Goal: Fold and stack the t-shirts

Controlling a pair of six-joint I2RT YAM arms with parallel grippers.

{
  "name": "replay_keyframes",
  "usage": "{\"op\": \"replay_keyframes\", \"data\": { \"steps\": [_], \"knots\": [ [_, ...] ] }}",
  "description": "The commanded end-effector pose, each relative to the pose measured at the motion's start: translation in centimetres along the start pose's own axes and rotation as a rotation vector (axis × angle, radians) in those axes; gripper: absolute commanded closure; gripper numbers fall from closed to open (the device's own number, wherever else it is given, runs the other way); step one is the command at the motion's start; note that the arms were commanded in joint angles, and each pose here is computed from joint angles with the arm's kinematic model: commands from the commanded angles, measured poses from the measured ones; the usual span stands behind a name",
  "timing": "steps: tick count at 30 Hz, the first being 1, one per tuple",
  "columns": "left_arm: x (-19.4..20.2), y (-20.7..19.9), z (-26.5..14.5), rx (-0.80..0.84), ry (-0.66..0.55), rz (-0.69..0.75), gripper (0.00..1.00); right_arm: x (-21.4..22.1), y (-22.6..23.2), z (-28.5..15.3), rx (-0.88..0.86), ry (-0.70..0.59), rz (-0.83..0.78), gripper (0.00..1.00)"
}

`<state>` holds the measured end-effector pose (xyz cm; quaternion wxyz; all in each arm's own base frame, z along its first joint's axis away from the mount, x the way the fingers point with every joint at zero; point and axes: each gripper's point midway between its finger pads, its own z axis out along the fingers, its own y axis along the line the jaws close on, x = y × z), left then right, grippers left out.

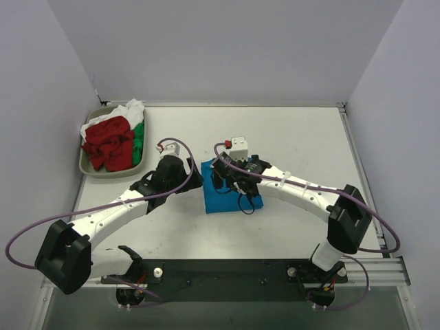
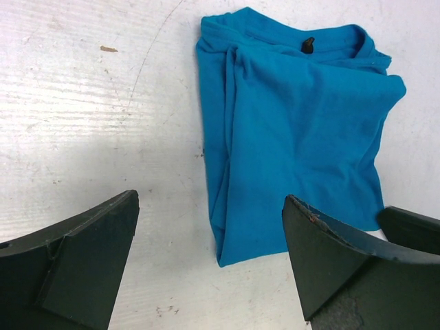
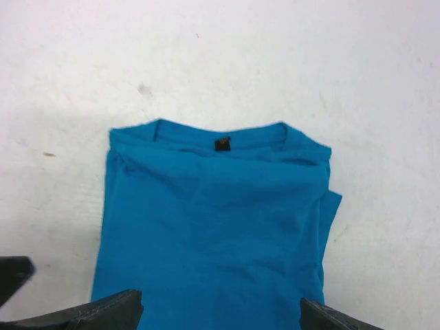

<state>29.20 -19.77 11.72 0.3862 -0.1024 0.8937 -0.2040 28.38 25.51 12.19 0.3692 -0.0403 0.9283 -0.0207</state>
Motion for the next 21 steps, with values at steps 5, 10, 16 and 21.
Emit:
{"op": "replay_keyframes", "data": {
  "steps": [5, 10, 16, 21],
  "knots": [
    [-2.0, -1.4, -1.0, -0.010, -0.004, 0.028, 0.05, -5.0, -2.5, -5.8, 0.017, -0.178, -0.015, 0.00],
    [-1.9, -1.8, -0.9, -0.001, 0.007, 0.052, 0.05, -5.5, -4.1, -7.9, 0.033, -0.239, -0.021, 0.00],
    [-2.2, -2.5, -1.5, 0.039, 0.000, 0.072, 0.05, -5.3, -5.7, -8.9, 0.043, -0.268, -0.005, 0.00],
    [-2.0, -2.5, -1.5, 0.024, 0.029, 0.076, 0.05, -5.2, -6.6, -9.5, 0.061, -0.312, 0.008, 0.00]
  ]
}}
